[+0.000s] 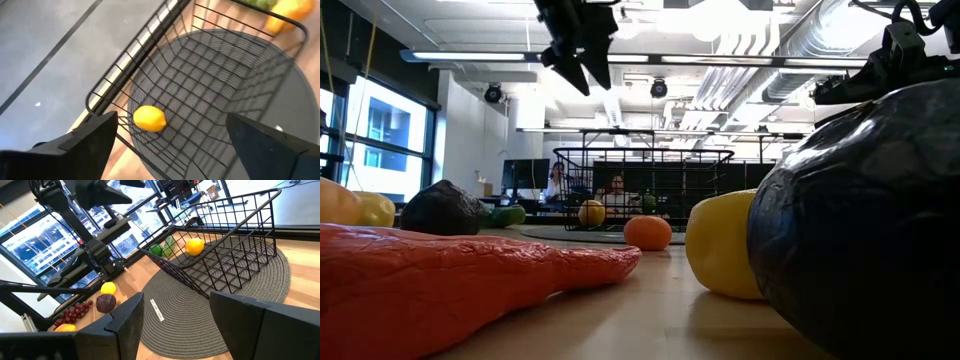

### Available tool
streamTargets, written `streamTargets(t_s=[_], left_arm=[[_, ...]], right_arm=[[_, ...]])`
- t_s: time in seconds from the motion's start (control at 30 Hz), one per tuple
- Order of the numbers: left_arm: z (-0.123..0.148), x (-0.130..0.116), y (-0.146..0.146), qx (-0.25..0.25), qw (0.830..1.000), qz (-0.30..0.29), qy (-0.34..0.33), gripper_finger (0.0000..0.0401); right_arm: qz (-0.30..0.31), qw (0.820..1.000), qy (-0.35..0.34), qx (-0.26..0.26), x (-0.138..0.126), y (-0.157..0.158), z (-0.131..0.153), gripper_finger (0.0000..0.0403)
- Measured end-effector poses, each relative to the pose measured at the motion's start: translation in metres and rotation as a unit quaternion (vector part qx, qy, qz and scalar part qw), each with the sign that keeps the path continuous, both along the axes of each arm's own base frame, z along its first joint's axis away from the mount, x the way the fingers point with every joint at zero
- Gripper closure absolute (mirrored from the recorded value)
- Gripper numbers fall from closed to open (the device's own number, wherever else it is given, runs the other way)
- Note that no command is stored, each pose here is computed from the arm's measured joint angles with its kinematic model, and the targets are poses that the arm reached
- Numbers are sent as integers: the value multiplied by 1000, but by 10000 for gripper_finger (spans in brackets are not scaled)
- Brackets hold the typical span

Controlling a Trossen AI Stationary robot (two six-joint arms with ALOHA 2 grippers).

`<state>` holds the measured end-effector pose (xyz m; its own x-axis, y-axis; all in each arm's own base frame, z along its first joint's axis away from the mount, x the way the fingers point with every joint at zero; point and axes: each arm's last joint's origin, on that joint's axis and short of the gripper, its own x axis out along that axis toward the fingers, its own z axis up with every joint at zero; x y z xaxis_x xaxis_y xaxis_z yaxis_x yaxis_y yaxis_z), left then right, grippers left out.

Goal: Build produce basket
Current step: Put the top right yellow mango into the basket

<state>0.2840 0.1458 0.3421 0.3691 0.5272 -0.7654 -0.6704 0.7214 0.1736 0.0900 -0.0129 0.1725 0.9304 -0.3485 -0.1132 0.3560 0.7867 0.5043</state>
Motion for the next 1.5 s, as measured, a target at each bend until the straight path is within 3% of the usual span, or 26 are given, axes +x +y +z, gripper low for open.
streamTargets(t_s=[0.17, 0.4, 0.63, 1.03, 1.5], left_arm=[[0, 2, -13, -8, 1000, -22, 9, 4], [0, 8, -27, 6, 995, -89, 33, 2], [0, 12, -38, -1, 994, -104, 30, 2], [-3, 21, -73, -109, 988, -111, -23, 3], [-3, 28, -113, -172, 981, -60, -67, 4]], right_arm=[[0, 1000, 0, 0, 0, 0, 0, 194], [0, 1000, 0, 0, 0, 0, 0, 194], [0, 1000, 0, 0, 0, 0, 0, 194], [0, 1000, 0, 0, 0, 0, 0, 194], [0, 1000, 0, 0, 0, 0, 0, 194]])
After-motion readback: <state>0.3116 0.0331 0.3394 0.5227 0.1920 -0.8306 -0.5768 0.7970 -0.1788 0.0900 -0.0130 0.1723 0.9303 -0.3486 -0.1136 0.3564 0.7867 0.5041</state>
